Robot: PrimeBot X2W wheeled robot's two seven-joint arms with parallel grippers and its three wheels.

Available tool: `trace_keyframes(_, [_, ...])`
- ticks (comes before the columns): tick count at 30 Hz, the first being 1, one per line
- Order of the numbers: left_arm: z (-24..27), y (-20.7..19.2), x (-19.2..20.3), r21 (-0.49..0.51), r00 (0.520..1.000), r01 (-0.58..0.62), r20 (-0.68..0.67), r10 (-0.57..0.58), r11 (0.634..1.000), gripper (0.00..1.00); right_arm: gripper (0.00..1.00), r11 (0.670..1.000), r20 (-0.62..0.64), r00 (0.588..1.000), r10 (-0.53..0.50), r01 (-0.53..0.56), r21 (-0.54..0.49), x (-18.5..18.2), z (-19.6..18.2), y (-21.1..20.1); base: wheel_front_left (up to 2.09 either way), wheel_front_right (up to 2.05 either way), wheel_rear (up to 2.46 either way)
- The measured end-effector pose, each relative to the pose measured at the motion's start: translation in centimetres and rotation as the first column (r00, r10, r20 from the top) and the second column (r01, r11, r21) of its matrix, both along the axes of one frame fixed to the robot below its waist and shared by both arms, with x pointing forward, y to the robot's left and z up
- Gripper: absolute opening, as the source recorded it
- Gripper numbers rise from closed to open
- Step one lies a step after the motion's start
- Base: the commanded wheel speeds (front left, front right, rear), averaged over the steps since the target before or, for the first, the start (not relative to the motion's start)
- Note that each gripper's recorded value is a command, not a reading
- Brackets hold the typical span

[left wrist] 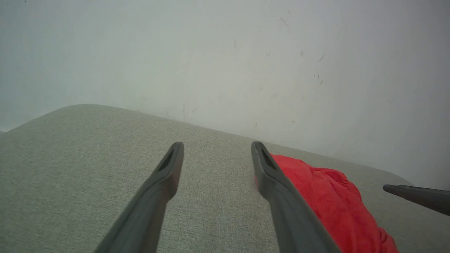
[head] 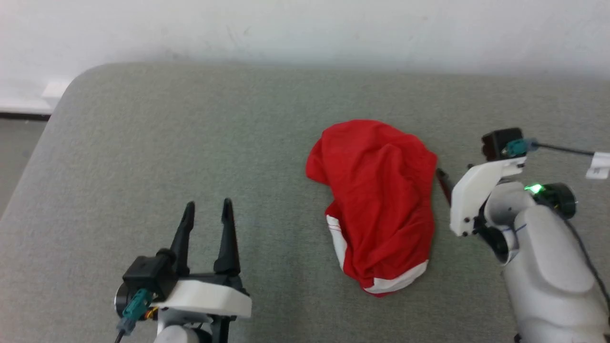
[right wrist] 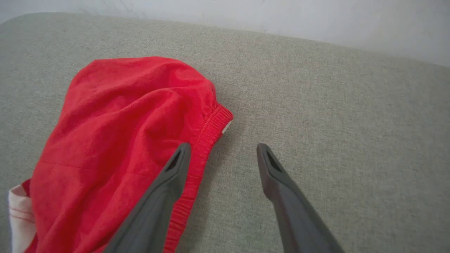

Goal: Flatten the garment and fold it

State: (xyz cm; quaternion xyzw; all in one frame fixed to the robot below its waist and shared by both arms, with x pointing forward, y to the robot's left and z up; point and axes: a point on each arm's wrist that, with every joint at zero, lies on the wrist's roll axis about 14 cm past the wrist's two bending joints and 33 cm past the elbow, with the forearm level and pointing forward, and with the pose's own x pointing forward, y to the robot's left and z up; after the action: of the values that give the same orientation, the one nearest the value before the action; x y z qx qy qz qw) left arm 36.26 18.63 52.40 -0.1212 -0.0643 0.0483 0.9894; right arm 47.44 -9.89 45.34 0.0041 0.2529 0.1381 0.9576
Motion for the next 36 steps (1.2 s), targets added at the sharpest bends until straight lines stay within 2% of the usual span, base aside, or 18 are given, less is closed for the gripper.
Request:
trace_keyframes(6, [0.0, 0.4, 0.5, -0.024, 1.0, -0.024, -0.005, 0.023, 0.999, 1.0, 1.0, 0.996, -0.116, 0.993, 0.035, -0.045, -0.081, 1.8, -3.0, 0.8, 0.0, 0.0, 0.0])
trace_keyframes(12, [-1.2, 1.5, 0.3, -0.024, 0.996, -0.071, -0.047, 0.07, 0.997, 1.0, 1.0, 0.989, -0.178, 0.979, 0.102, -0.12, -0.091, 1.9, -5.8, 3.2, 0.0, 0.0, 0.0])
trace_keyframes(13, [-1.4, 1.7, 0.3, -0.022, 0.996, -0.078, -0.052, 0.077, 0.997, 1.0, 0.98, 0.987, -0.19, 0.975, 0.113, -0.132, -0.094, 1.8, -6.3, 3.5, 0.0, 0.0, 0.0])
trace_keyframes(14, [-1.5, 1.8, 0.3, -0.022, 0.995, -0.083, -0.056, 0.082, 0.996, 1.0, 0.41, 0.986, -0.2, 0.973, 0.12, -0.14, -0.092, 1.7, -6.7, 3.8, 0.0, 0.0, 0.0])
trace_keyframes(15, [-1.6, 2.0, 0.3, -0.023, 0.995, -0.087, -0.059, 0.086, 0.996, 1.0, 0.05, 0.985, -0.195, 0.972, 0.128, -0.147, -0.088, 1.8, -6.8, 4.1, 0.0, 0.0, 0.0])
trace_keyframes(16, [-1.6, 2.0, 0.3, -0.023, 0.994, -0.09, -0.059, 0.089, 0.996, 1.0, 0.05, 0.984, -0.184, 0.973, 0.138, -0.156, -0.09, 1.9, -6.7, 4.3, 0.0, 0.0, 0.0])
trace_keyframes(17, [-1.5, 2.1, 0.4, -0.022, 0.994, -0.093, -0.056, 0.091, 0.995, 1.0, 0.0, 0.982, -0.172, 0.974, 0.148, -0.165, -0.088, 2.1, -6.5, 4.6, 0.0, 0.0, 0.0])
trace_keyframes(22, [-1.0, 1.8, 0.6, -0.025, 0.996, -0.085, -0.041, 0.084, 0.996, 1.0, 0.0, 0.98, -0.098, 0.979, 0.181, -0.188, -0.071, 2.1, -5.1, 5.3, 0.0, 0.0, 0.0])
trace_keyframes(27, [-0.2, 0.9, 0.8, -0.034, 0.999, -0.052, -0.013, 0.052, 0.998, 1.0, 0.0, 0.98, 0.055, 0.98, 0.19, -0.187, -0.064, 2.7, -1.1, 4.7, 0.0, 0.0, 0.0])
trace_keyframes(30, [0.5, 0.4, 0.6, -0.048, 0.999, -0.036, 0.009, 0.036, 0.998, 1.0, 0.0, 0.982, 0.095, 0.978, 0.186, -0.182, -0.049, 1.5, -0.1, 3.7, 0.0, 0.0, 0.0])
trace_keyframes(32, [0.9, 0.0, 0.5, -0.051, 1.0, -0.021, 0.022, 0.022, 0.998, 1.0, 0.0, 0.987, 0.054, 0.985, 0.162, -0.16, -0.033, -0.5, -1.2, 2.2, 0.0, 0.0, 0.0])
trace_keyframes(36, [0.9, -0.2, -0.4, -0.065, 1.0, -0.016, 0.021, 0.017, 0.998, 1.0, 0.0, 0.996, -0.126, 0.989, 0.084, -0.088, -0.027, -6.3, -5.9, -1.8, 0.0, 0.0, 0.0])
